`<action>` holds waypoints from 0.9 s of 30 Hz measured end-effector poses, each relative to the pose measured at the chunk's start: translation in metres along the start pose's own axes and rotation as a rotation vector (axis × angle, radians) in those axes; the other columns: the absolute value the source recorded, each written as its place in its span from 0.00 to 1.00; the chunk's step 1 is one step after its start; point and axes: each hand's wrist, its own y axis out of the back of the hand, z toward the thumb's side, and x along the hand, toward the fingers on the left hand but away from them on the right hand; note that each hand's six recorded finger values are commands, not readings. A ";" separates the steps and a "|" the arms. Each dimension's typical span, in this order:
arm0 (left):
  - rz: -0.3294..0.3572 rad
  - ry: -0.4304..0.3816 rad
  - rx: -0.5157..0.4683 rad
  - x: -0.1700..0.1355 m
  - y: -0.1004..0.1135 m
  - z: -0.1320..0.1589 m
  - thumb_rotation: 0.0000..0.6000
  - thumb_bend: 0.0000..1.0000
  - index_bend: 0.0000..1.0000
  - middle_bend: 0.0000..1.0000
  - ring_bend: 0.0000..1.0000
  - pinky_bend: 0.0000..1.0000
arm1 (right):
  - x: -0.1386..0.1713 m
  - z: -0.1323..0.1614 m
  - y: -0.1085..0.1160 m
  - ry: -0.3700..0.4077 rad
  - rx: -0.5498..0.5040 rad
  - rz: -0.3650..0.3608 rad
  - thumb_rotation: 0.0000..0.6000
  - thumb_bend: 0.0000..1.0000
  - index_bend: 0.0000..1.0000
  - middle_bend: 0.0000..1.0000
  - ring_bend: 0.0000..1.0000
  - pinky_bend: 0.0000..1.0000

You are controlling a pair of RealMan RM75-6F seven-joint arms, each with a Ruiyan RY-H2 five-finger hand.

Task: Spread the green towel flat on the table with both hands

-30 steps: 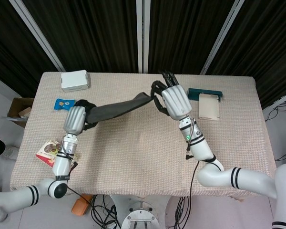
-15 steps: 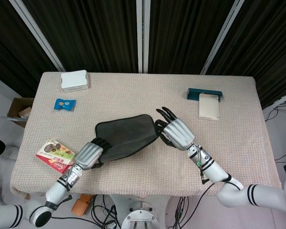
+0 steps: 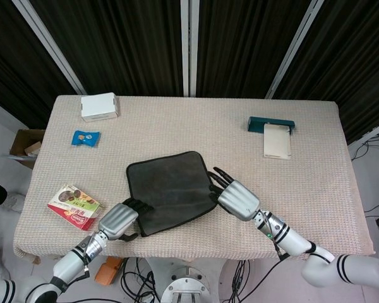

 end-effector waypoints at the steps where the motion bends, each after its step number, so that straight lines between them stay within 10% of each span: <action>1: -0.001 0.001 -0.004 -0.002 0.002 0.000 1.00 0.24 0.14 0.18 0.13 0.15 | 0.003 0.000 -0.003 0.001 0.019 0.009 1.00 0.46 0.68 0.29 0.03 0.00; 8: 0.022 0.028 -0.086 -0.012 0.021 -0.009 1.00 0.24 0.13 0.18 0.13 0.15 | 0.017 -0.001 -0.019 -0.034 0.070 0.113 1.00 0.09 0.01 0.06 0.00 0.00; 17: 0.092 0.031 -0.044 -0.018 0.038 -0.024 1.00 0.24 0.25 0.18 0.13 0.15 | 0.034 -0.013 -0.019 -0.144 0.111 0.257 1.00 0.00 0.00 0.00 0.00 0.00; 27: 0.066 -0.110 0.028 -0.015 0.008 -0.004 1.00 0.24 0.34 0.16 0.12 0.15 | 0.037 -0.055 0.038 -0.309 0.006 0.084 1.00 0.00 0.00 0.00 0.00 0.00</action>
